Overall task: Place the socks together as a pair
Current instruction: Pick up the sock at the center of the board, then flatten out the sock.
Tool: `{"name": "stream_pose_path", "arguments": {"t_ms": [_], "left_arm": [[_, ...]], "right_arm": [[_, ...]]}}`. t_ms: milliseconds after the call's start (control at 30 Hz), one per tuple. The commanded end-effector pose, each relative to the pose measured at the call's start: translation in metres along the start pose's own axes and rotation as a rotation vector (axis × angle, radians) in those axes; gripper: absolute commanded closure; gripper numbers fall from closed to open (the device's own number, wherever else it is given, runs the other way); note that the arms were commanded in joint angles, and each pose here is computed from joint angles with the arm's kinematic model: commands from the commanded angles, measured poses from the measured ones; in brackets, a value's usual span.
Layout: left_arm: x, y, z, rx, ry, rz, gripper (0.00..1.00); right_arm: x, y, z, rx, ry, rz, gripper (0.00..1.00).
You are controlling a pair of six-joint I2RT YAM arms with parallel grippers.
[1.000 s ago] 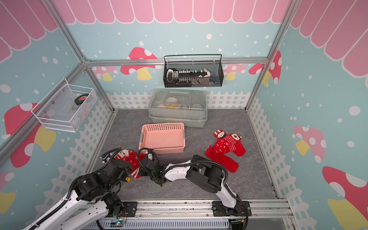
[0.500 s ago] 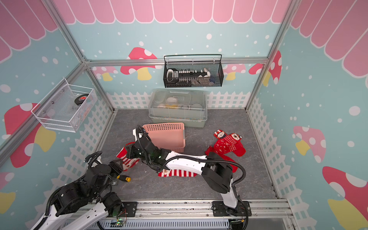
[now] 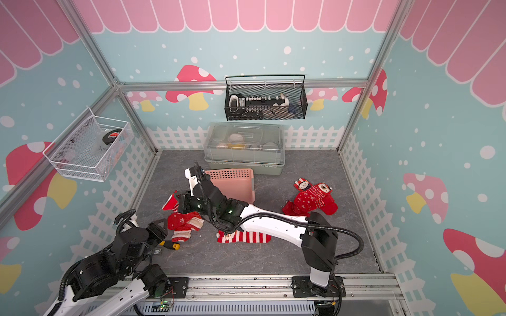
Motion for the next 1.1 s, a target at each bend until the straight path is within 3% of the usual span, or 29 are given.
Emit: {"name": "stream_pose_path", "arguments": {"t_ms": [0,133,267,500,667,900,1000,1067], "left_arm": [[0.000,-0.010,-0.001,0.017,0.021,-0.031,0.35],[0.006,-0.031,-0.013,0.064,0.080,-0.139,0.35],[0.008,-0.068,-0.031,0.160,0.149,-0.368,0.33],[-0.002,-0.107,-0.040,0.403,0.136,-0.611,0.32],[-0.016,-0.121,-0.036,0.581,0.032,-0.734,0.33],[-0.032,-0.132,-0.021,0.831,-0.148,-0.795,0.34],[-0.036,-0.139,-0.020,0.873,-0.199,-0.837,0.37],[-0.042,-0.147,-0.028,0.925,-0.219,-0.930,0.37]], "right_arm": [[-0.021,-0.011,0.003,-0.013,-0.031,-0.061,1.00],[-0.043,-0.017,0.001,0.025,-0.057,-0.068,1.00],[-0.061,-0.023,0.000,0.046,-0.075,-0.086,1.00],[-0.093,-0.030,0.010,0.046,-0.132,-0.133,1.00],[-0.111,-0.025,0.023,0.029,-0.168,-0.134,1.00],[-0.129,-0.015,0.037,0.011,-0.199,-0.110,1.00],[-0.132,-0.010,0.038,0.006,-0.192,-0.080,1.00],[-0.133,-0.007,0.038,0.006,-0.187,-0.067,1.00]]}}
Point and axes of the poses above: each gripper's point midway between its finger pads, its own x axis out along the fingers, its own y axis along the line the jaws close on, z = x × y, the point moved 3 cm from there along -x, back along the fingers, and after that the axes turned 6 degrees about -x, right-handed, at the moved point
